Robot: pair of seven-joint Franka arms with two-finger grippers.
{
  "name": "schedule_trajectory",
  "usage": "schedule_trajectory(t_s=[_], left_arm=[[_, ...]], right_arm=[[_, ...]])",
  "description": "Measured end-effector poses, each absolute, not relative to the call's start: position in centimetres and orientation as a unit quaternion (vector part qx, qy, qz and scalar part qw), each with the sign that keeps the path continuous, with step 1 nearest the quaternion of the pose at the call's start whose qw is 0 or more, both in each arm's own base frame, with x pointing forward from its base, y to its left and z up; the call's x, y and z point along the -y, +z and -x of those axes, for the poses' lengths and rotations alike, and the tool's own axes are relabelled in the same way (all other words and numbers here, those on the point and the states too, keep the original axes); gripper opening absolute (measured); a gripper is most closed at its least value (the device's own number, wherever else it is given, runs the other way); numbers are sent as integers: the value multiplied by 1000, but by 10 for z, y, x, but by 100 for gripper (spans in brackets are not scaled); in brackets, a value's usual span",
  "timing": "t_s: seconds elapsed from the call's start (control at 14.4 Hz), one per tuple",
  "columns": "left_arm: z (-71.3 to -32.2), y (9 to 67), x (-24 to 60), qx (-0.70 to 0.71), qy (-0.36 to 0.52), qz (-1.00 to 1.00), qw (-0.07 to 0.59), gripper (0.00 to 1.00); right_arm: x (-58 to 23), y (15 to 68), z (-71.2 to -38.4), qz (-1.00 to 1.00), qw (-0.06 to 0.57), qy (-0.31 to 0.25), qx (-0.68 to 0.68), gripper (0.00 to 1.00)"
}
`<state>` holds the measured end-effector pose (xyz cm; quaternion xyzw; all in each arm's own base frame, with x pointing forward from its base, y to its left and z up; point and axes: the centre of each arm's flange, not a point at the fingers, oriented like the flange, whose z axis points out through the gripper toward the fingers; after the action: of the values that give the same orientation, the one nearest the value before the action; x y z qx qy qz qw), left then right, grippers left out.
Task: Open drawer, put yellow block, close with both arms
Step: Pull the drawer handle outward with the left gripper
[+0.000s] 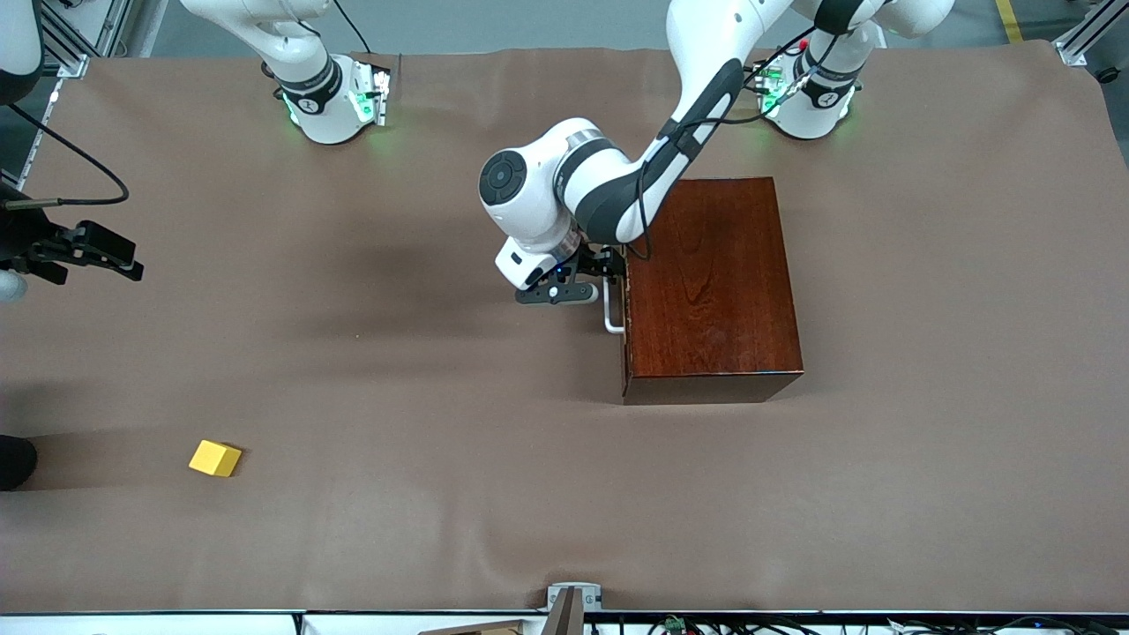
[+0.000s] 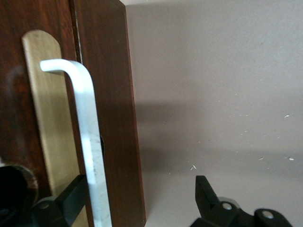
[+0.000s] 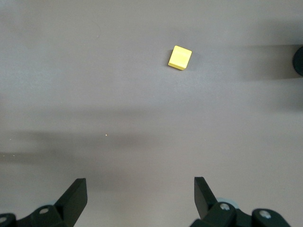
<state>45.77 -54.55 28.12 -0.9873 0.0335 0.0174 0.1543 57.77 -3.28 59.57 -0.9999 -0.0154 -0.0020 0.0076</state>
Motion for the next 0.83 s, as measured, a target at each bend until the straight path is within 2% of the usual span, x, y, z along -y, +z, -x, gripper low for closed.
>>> schedule_trajectory(t_s=[0.28,0.83], left_arm=[[-454,276,552,-10,11,988,151,100],[-451,286,578,15,-35,996,85,100]], right_arm=[[33,596,-578,1000,8,-2,15,100],[33,596,-578,1000,8,-2,15,100]])
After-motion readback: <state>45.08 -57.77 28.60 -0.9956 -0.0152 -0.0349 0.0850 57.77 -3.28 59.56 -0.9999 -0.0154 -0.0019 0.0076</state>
